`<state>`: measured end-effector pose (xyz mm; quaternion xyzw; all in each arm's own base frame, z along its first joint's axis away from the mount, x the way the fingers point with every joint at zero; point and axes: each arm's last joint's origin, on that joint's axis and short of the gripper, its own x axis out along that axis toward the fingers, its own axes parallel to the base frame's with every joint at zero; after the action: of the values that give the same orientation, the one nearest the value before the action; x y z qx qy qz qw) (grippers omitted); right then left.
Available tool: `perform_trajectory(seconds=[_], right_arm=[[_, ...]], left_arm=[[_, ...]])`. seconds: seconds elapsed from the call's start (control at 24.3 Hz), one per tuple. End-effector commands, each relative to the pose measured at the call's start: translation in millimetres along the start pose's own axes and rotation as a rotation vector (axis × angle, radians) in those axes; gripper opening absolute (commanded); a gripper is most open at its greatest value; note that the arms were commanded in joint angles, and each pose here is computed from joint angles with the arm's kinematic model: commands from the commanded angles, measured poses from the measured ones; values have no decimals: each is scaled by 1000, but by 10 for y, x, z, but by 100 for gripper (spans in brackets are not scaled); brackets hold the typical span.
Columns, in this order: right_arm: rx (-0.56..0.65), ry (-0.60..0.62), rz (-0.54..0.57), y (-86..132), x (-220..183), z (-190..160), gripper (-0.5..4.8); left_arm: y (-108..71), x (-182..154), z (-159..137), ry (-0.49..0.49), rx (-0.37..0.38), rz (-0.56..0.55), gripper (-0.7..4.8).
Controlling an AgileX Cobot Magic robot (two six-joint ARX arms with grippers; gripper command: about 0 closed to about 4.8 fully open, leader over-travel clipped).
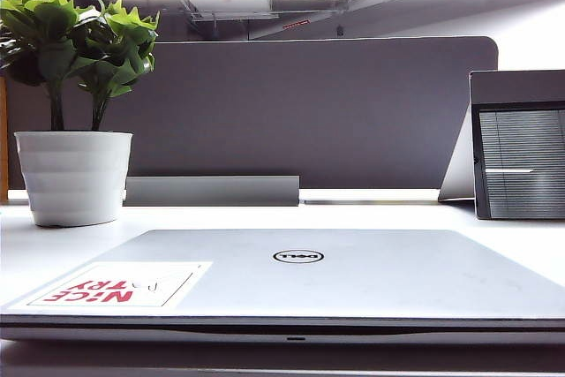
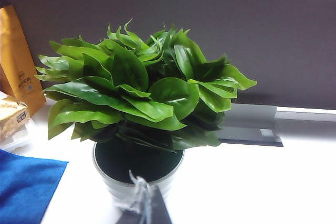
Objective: Close the laptop lid.
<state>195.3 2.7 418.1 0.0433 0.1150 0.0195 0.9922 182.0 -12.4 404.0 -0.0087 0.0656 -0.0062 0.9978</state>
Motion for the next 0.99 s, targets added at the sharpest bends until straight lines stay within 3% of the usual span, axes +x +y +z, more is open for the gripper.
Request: perform_trajectory(seconds=[0.04, 0.41, 0.7, 0.99], right_arm=[[1, -25, 2, 5, -18, 34, -1], [1, -24, 2, 5, -17, 34, -1], [1, -24, 2, 5, -17, 34, -1], [1, -24, 2, 5, -17, 34, -1]], left_arm=[[7, -84, -61, -52, 18, 1, -5], [61, -282, -844, -148, 21, -7, -5], [119, -398, -1503, -193, -50, 15, -5], [117, -498, -1961, -215, -89, -36, -5]])
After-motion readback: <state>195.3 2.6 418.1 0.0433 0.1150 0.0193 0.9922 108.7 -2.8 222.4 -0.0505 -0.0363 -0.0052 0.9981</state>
